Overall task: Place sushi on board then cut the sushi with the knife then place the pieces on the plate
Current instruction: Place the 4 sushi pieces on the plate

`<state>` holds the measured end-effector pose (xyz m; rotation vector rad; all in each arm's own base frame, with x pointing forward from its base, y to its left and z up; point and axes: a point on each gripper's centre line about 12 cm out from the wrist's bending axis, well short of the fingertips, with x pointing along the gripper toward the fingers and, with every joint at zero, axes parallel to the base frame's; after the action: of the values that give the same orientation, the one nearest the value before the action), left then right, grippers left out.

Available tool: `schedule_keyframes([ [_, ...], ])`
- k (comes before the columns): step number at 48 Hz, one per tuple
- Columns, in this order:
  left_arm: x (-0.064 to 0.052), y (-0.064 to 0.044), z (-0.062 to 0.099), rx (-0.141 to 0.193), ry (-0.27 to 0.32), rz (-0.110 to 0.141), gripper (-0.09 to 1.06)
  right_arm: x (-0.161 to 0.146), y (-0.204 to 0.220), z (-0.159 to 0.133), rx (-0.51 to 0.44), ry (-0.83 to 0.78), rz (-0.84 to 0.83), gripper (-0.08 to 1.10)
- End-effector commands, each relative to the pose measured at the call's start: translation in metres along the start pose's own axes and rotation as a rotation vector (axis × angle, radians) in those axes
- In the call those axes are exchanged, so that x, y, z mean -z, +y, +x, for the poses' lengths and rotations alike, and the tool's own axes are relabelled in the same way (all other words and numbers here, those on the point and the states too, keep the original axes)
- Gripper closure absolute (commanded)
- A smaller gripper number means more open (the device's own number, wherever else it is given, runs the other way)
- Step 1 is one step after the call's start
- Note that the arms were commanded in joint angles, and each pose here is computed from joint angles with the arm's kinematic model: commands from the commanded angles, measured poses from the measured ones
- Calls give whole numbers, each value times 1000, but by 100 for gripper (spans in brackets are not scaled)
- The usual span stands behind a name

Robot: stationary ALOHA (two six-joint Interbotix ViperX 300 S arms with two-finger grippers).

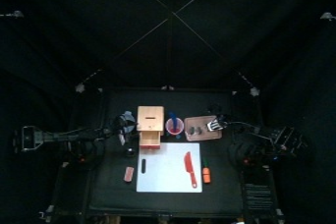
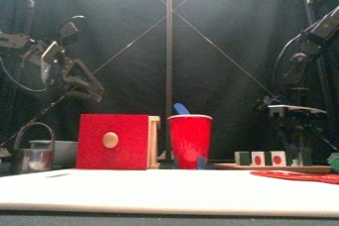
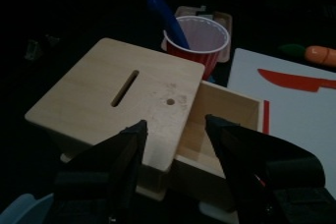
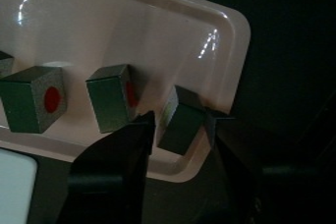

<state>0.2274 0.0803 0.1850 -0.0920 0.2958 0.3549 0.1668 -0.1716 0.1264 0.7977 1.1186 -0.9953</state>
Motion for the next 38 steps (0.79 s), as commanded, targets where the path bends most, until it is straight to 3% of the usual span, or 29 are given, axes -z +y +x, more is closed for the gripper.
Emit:
schedule_keyframes([
  [1,-8,-1,2,4,-28,3,10,-12,1,-18,-21,-60,13,19],
  [12,-12,-1,3,4,-35,3,10,-31,7,-80,-85,-198,18,19],
  [20,-16,-1,4,1,-46,2,10,-26,56,-131,-232,-318,-167,19],
  [28,-20,0,5,0,-58,1,10,2,122,-130,-359,-262,-453,19],
  [38,-35,-2,9,4,-95,1,10,2,185,-137,-450,-327,-707,20],
])
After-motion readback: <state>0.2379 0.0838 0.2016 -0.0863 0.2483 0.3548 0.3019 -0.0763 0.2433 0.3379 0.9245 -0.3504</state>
